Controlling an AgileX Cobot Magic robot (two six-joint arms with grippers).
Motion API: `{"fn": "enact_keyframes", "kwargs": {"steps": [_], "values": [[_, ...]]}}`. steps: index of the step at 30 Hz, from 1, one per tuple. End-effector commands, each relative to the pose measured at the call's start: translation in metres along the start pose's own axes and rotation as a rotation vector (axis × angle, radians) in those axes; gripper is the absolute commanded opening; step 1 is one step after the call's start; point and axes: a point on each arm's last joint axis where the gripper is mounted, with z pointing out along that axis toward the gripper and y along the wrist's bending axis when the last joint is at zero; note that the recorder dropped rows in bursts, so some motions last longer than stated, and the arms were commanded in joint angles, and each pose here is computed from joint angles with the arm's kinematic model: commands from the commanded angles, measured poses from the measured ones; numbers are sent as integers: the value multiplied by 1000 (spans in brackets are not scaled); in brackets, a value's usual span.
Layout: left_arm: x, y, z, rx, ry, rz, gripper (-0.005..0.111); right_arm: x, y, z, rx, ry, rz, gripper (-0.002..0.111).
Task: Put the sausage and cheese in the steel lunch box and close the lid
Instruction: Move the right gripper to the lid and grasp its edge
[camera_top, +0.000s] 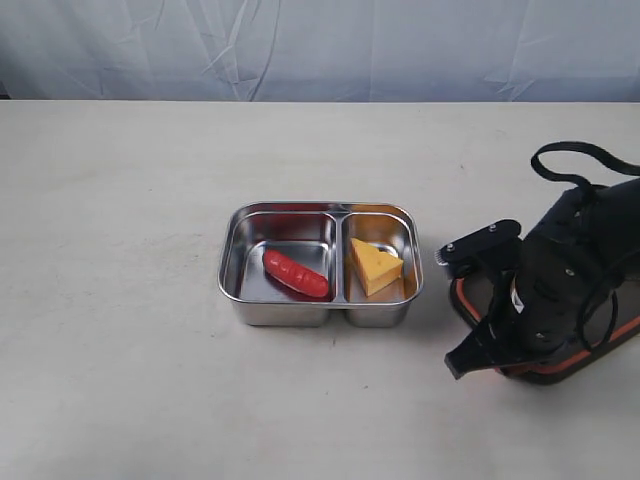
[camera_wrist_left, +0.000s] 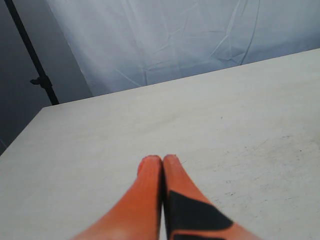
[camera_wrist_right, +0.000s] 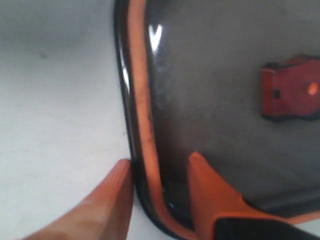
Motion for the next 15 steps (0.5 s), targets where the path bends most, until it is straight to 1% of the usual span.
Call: {"fn": "enact_keyframes", "kwargs": {"steps": [1, 4, 6, 8, 10, 11, 15], "values": [[0, -1, 0, 8, -15, -3, 0, 0, -14, 7, -13, -1, 76, 36], [0, -1, 0, 8, -15, -3, 0, 0, -14, 7, -27, -4, 70, 34], [0, -1, 0, 8, -15, -3, 0, -1, -14, 7, -28, -7, 68, 29], [0, -1, 0, 8, -15, -3, 0, -1, -14, 7, -28, -7, 68, 18], [0, -1, 0, 8, -15, -3, 0, 0, -14, 7, -33, -1, 79, 4], [0, -1, 0, 8, -15, -3, 0, 0, -13, 7, -36, 0, 86, -1], [0, -1, 0, 8, -15, -3, 0, 2, -13, 4, -48, 20, 119, -1]]}}
